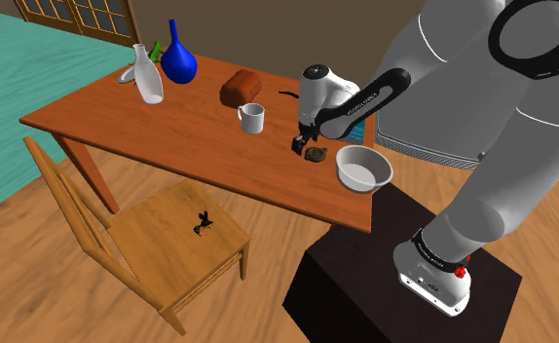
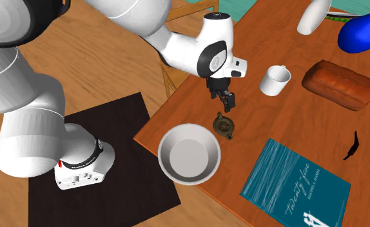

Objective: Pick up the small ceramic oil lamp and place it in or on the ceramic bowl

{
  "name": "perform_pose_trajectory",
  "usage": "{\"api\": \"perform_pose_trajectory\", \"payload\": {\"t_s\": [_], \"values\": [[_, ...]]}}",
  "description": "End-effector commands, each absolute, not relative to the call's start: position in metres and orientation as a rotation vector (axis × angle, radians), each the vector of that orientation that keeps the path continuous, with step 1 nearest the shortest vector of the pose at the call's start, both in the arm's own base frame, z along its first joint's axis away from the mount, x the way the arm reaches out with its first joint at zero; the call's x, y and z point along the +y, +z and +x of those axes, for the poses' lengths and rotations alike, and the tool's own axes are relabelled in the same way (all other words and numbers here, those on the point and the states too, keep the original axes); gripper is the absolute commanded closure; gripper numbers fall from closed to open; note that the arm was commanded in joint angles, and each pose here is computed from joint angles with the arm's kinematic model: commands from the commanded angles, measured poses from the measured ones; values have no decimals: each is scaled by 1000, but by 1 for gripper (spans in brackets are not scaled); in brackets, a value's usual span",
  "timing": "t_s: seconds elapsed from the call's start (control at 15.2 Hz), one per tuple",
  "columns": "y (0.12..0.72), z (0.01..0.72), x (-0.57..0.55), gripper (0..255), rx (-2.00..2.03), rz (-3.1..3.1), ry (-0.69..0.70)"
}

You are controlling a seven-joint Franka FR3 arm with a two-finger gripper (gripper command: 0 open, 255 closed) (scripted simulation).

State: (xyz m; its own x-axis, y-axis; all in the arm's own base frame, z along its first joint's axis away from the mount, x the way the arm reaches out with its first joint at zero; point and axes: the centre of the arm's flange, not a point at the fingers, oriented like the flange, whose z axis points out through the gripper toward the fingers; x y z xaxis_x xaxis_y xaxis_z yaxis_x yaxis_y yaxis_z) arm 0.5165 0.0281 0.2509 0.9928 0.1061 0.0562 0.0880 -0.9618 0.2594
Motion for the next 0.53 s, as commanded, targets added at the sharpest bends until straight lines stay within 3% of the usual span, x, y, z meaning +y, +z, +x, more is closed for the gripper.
{"api": "perform_pose_trajectory", "payload": {"t_s": [0.0, 0.46], "values": [[239, 519, 23, 0, 144, 2872, 101], [210, 522, 16, 0, 144, 2872, 101]]}}
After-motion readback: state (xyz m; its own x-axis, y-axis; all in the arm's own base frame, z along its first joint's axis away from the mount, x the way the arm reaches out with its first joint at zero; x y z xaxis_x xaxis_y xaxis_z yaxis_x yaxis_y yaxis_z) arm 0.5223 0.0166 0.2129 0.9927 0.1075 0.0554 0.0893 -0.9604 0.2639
